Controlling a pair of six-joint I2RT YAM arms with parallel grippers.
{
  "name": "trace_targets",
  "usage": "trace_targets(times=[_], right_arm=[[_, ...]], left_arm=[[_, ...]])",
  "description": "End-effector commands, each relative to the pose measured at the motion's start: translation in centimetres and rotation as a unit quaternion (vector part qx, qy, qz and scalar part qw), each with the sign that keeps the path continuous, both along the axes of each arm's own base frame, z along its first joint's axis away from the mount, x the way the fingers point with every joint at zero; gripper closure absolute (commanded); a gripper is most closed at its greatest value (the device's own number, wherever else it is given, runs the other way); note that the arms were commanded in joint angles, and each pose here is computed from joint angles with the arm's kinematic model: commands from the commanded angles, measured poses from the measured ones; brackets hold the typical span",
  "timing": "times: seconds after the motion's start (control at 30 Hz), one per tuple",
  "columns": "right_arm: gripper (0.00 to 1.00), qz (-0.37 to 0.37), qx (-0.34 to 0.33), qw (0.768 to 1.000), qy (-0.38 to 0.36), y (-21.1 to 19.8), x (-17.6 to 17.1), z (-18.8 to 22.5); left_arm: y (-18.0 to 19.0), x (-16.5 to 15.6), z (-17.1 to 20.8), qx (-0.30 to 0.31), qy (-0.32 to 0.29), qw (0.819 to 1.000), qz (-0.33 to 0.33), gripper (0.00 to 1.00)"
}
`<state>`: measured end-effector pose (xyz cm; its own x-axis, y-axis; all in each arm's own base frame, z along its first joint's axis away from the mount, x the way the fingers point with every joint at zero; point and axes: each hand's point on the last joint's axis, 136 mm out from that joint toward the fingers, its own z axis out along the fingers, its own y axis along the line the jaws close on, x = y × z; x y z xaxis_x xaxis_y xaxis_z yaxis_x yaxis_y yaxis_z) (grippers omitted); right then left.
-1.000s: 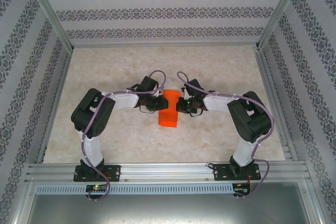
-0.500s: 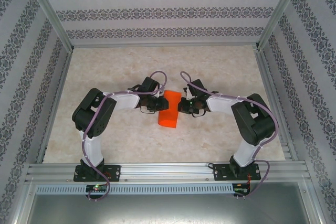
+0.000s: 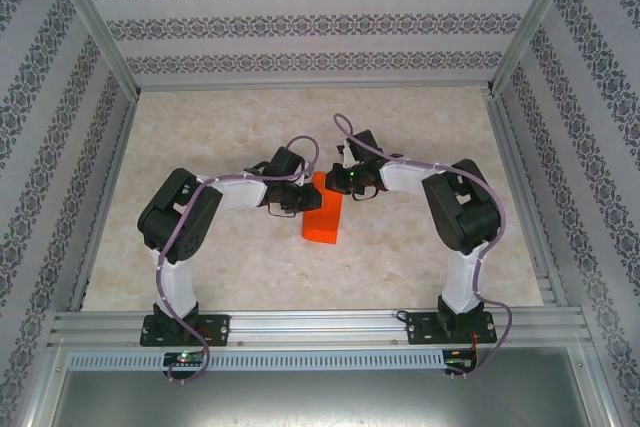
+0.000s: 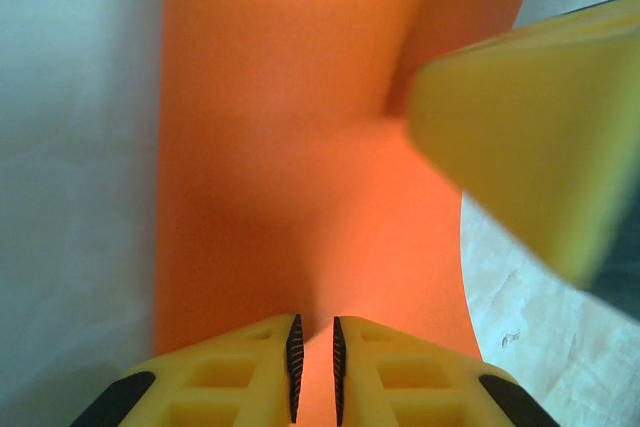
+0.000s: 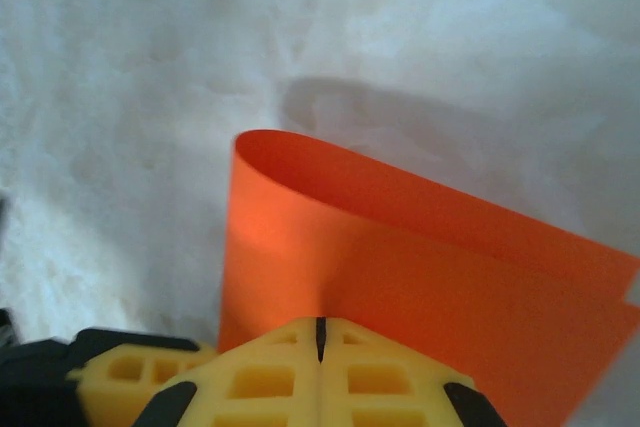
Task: Fold a paper plane with a square sheet of paper (fold left side to right side)
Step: Hold the square sheet of paper at the center of the table, then first fold the square sheet of paper in half at the center of the table.
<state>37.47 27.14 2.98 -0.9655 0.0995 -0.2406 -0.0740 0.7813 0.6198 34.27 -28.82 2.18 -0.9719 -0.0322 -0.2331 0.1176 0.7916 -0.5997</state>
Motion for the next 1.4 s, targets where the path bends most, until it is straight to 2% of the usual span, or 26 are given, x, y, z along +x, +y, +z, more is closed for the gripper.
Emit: trace_targets(times=[0.0, 0.23, 0.43, 1.37], right_arm=[[0.97, -0.004, -0.002, 1.000, 0.018, 0.4, 0.2, -1.4], [0.97, -0.019, -0.060, 0.996, 0.057, -1.5, -0.6, -4.4], [0.97, -0.022, -0.084, 0.994, 0.067, -2.5, -1.1, -5.0], [0.97, -0.018, -0.087, 0.994, 0.071, -2.5, -1.0, -5.0]], left_arm=[[0.2, -1.4, -1.9, 0.032, 0.023, 0.999, -0.011, 0.79], [0.2, -1.9, -1.4, 0.033, 0.015, 0.999, -0.022, 0.79], [0.1, -3.6, -1.0, 0.030, 0.007, 0.998, -0.048, 0.79], [-0.5, -13.8, -2.2, 0.028, 0.047, 0.995, -0.086, 0.79]])
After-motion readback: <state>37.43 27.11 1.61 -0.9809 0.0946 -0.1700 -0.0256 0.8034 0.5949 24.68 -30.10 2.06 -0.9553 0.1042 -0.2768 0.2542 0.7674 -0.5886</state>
